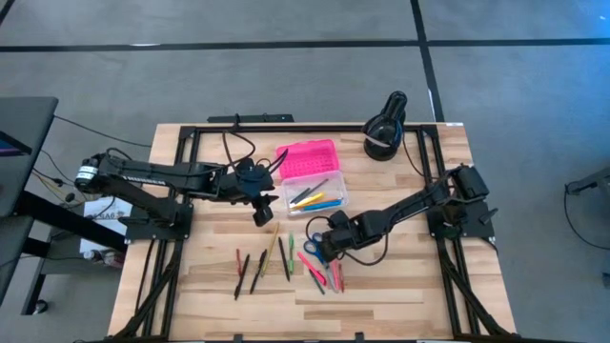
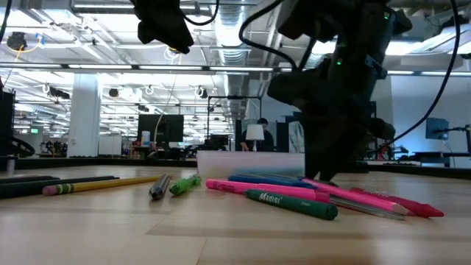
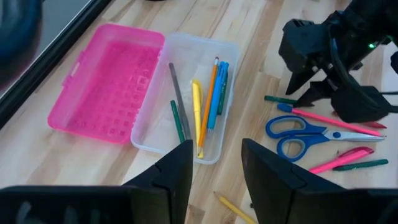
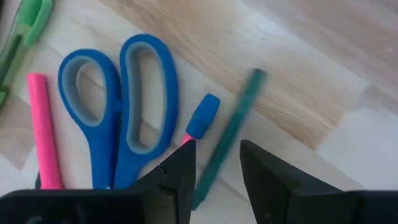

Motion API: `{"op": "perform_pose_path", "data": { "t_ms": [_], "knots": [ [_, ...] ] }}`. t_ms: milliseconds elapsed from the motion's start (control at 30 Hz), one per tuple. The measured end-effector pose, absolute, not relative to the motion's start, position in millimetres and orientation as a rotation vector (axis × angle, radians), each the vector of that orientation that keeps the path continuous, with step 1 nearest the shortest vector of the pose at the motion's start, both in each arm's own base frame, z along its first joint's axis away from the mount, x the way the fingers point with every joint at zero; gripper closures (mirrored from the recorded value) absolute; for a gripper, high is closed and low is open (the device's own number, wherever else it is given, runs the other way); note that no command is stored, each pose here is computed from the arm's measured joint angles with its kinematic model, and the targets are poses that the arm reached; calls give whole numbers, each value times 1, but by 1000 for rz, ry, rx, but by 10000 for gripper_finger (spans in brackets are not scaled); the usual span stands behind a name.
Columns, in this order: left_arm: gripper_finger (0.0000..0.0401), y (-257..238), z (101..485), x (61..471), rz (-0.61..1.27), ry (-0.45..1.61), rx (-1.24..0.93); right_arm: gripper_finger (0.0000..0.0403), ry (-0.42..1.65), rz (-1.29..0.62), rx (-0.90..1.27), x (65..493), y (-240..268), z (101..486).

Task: Pick & place school supplies into a supply box
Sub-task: Put the green crayon into the pink supply box

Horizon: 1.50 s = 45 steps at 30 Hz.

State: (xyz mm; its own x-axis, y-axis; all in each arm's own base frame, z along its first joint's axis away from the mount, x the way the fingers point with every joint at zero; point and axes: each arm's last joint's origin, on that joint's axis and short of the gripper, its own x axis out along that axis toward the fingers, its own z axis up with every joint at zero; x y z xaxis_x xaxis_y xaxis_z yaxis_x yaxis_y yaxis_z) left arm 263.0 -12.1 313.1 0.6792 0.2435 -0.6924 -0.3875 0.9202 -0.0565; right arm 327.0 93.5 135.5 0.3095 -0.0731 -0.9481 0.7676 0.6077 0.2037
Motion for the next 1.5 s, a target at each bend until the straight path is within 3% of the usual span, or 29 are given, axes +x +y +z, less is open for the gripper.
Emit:
{"op": "perform_pose_path", "data": {
  "t_ms": [433, 1100, 1500],
  "knots": [
    [271, -12, 312, 262, 361, 755, -202, 290, 1191, -706, 734, 319, 91, 132],
    [271, -11, 312, 262, 379, 755, -192, 393, 1285, -703, 683, 312, 90, 131],
    [271, -11, 312, 261, 383, 760, -189, 400, 1359, -660, 678, 309, 93, 131]
  ]
}}
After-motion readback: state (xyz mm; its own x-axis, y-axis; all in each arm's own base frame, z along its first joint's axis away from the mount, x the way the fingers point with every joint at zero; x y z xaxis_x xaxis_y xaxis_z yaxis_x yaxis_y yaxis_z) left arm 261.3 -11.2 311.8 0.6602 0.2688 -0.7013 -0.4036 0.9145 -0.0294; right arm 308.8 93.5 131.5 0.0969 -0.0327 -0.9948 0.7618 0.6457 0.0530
